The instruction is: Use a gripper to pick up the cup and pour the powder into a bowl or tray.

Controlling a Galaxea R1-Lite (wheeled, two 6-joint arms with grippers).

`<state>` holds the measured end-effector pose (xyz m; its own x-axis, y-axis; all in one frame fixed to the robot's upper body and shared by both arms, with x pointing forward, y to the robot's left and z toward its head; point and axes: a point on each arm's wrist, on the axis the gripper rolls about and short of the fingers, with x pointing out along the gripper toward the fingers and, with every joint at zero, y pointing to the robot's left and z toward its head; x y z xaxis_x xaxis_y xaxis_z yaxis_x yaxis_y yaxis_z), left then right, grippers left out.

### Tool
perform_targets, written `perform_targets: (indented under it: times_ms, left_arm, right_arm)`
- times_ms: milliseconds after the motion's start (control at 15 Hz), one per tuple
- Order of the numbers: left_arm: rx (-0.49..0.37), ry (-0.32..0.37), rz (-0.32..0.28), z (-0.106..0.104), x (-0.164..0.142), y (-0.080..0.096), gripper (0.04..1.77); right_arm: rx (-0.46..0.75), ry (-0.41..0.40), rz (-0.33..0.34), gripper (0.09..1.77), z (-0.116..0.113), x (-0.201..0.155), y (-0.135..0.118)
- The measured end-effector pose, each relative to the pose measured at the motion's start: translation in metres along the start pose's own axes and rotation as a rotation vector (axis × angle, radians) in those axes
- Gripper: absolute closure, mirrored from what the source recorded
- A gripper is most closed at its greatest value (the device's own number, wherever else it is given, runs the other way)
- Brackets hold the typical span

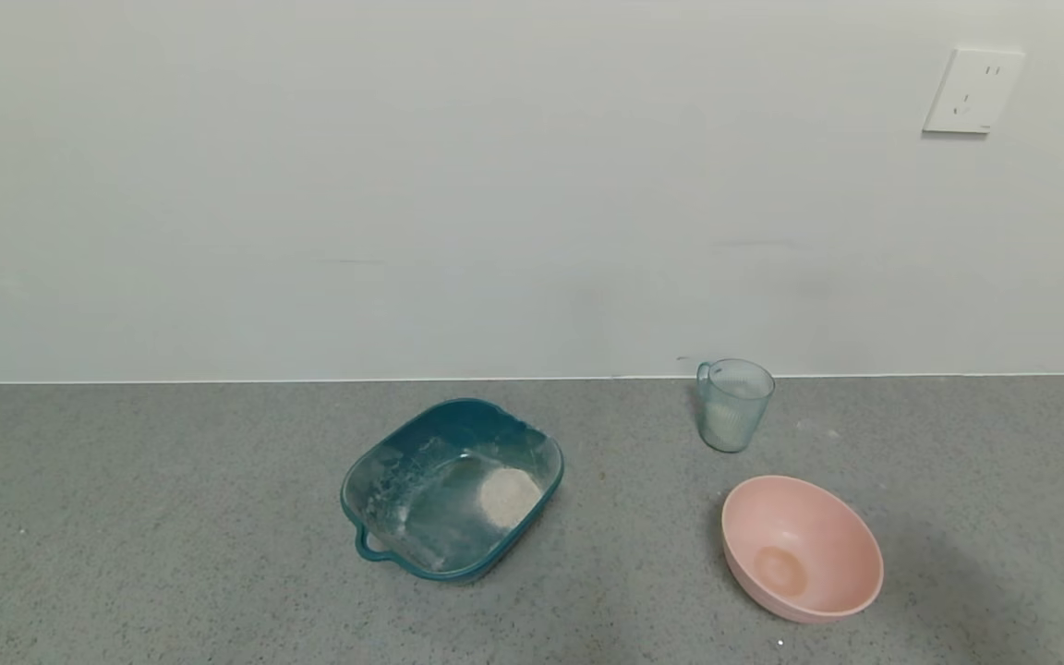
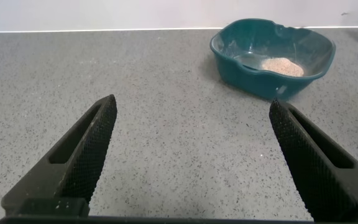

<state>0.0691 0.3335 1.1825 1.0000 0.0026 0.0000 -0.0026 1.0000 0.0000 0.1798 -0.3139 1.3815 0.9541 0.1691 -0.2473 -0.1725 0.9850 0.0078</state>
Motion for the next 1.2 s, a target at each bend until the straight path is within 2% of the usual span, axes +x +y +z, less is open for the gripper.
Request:
perform_targets:
  times_ms: [400, 733, 933, 1200]
  left_arm:
    - [0.000, 0.000, 0.000, 0.000, 0.000, 0.000, 0.05]
    - [0.000, 0.000, 0.000, 0.000, 0.000, 0.000, 0.05]
    - [0.000, 0.000, 0.000, 0.000, 0.000, 0.000, 0.05]
    - [0.000, 0.000, 0.000, 0.000, 0.000, 0.000, 0.05]
  right_arm:
    - [0.038, -0.044, -0.138, 0.16, -0.045, -0.069, -0.010]
    - [0.048, -0.192, -0.179, 0.16, -0.094, -0.117, -0.001]
    - [0.047, -0.229, -0.198, 0.16, -0.131, -0.119, 0.002]
    - [0.039, -0.319, -0.200, 0.16, -0.170, -0.096, -0.001]
